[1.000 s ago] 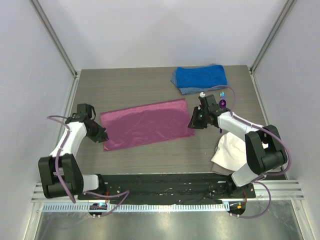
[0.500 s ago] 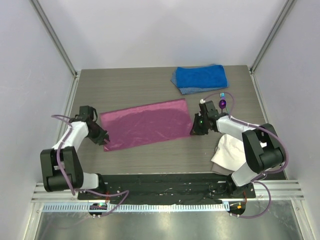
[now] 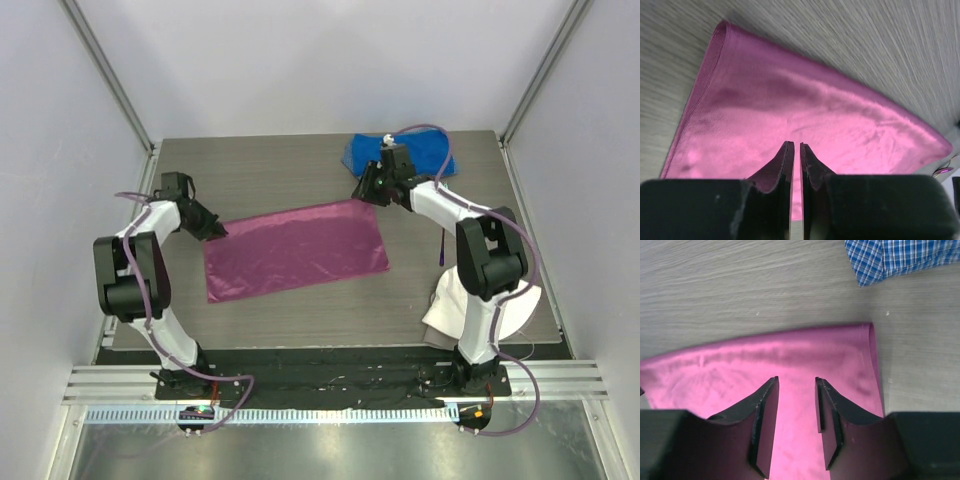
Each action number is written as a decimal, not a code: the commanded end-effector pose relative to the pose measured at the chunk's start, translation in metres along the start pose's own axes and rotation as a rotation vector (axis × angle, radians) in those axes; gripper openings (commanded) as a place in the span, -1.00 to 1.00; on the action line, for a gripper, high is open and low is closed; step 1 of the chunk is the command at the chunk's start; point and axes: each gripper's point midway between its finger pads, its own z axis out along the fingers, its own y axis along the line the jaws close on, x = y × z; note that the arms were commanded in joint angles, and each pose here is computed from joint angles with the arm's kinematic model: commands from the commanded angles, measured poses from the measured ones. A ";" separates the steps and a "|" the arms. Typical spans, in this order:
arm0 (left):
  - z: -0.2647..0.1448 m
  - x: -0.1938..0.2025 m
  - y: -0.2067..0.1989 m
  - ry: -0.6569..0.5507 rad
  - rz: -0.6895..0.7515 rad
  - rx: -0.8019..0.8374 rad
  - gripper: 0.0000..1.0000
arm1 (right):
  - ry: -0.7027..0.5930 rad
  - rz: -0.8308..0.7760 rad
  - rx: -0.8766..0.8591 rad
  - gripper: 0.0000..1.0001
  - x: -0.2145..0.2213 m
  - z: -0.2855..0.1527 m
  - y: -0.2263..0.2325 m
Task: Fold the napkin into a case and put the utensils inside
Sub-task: Smooth out the rectangle-folded napkin at the center of the board, then pick up the rectangle-folded napkin from the center of the board.
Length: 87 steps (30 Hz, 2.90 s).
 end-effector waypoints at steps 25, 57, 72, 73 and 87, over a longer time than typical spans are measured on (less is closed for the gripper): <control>0.013 -0.051 -0.010 -0.059 -0.032 -0.016 -0.72 | -0.072 -0.083 -0.008 -0.32 -0.041 0.053 -0.002; 0.002 -0.085 -0.015 -0.100 -0.029 0.072 -0.53 | -0.087 -0.221 0.046 -0.16 -0.057 0.081 -0.006; 0.043 -0.019 -0.130 0.044 -0.011 0.354 -0.61 | -0.038 -0.114 -0.273 -0.02 -0.016 0.077 0.121; 0.047 -0.016 -0.133 0.054 -0.011 0.357 -0.61 | -0.040 -0.101 -0.308 -0.06 -0.013 0.079 0.131; 0.030 0.015 -0.141 0.033 0.119 0.301 -0.57 | 0.024 -0.187 -0.126 -0.18 -0.009 0.063 0.100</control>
